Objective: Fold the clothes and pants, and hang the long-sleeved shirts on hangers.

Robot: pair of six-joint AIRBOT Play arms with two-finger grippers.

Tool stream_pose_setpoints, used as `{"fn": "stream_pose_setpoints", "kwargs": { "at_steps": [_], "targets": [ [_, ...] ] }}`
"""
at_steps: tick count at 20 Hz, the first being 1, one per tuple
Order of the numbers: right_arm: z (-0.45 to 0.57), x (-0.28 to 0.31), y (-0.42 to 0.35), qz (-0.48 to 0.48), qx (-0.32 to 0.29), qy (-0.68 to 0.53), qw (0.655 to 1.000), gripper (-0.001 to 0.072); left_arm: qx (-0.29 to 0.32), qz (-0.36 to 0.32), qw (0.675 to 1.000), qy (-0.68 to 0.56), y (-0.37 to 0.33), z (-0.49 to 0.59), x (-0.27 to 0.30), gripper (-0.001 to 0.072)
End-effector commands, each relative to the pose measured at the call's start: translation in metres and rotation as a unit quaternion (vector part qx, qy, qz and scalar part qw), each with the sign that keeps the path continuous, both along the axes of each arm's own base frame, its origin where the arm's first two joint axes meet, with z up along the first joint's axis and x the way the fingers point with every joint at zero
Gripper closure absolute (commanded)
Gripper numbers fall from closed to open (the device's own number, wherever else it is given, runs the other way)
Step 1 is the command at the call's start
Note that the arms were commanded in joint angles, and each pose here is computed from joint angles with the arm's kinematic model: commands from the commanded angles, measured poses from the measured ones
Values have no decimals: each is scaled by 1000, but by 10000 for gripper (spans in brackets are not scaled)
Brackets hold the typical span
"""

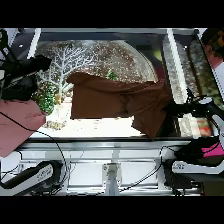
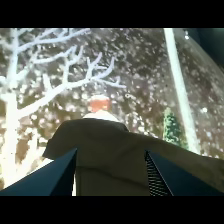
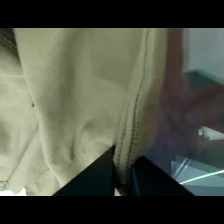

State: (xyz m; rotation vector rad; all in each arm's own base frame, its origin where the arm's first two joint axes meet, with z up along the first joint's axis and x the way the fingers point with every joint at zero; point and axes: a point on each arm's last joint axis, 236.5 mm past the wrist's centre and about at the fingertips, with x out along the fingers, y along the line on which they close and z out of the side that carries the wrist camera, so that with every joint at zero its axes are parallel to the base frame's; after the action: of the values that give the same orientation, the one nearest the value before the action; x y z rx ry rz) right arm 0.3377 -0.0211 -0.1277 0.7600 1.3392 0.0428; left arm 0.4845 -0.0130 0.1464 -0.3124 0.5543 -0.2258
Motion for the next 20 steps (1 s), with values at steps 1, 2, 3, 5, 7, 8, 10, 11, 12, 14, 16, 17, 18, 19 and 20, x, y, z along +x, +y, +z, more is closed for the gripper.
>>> {"fn": "stream_pose_setpoints", "kwargs": {
  "at_steps": [1, 2, 3, 5, 7, 8, 10, 11, 12, 14, 16, 17, 18, 19, 20],
  "targets": [
    [-2, 1, 1, 14, -15, -4, 1000, 689, -3, -6, 1000, 15, 2, -5, -6, 225],
    [-1, 1, 1, 16, -16, -5, 1000, 695, -6, -7, 1000, 24, 6, -8, -9, 224],
    [1, 2, 1, 16, -17, -8, 1000, 695, -9, -10, 999, 36, 10, -12, -14, 225],
    [9, 4, -1, 18, -24, -19, 999, 696, -19, -15, 997, 69, 22, -23, -28, 226],
    [22, 4, -6, 37, -46, -38, 998, 696, -33, -15, 994, 103, 38, -32, -45, 226],
    [32, 4, -10, 41, -63, -51, 996, 697, -41, -15, 992, 119, 45, -36, -53, 226],
    [48, 4, -13, 37, -85, -79, 993, 697, -55, -21, 987, 149, 55, -45, -71, 228],
    [55, 2, -13, 33, -92, -91, 991, 697, -55, -28, 985, 160, 57, -52, -79, 241],
    [59, -2, -12, 32, -95, -97, 990, 696, -58, -34, 983, 171, 57, -61, -86, 249],
    [66, -9, -9, 33, -100, -106, 989, 697, -62, -58, 976, 199, 48, -86, -102, 248],
    [73, -11, -8, 33, -105, -116, 987, 696, -74, -79, 967, 231, 34, -115, -120, 247],
    [76, -10, -8, 32, -106, -120, 987, 696, -75, -91, 963, 243, 27, -131, -130, 247],
    [77, -10, -8, 32, -107, -122, 986, 696, -77, -103, 958, 256, 19, -146, -141, 246],
    [78, -10, -8, 32, -107, -123, 986, 696, -79, -113, 954, 268, 13, -160, -150, 246],
    [78, -10, -8, 32, -107, -122, 986, 696, -80, -120, 950, 278, 6, -172, -159, 245]
  ]
}}
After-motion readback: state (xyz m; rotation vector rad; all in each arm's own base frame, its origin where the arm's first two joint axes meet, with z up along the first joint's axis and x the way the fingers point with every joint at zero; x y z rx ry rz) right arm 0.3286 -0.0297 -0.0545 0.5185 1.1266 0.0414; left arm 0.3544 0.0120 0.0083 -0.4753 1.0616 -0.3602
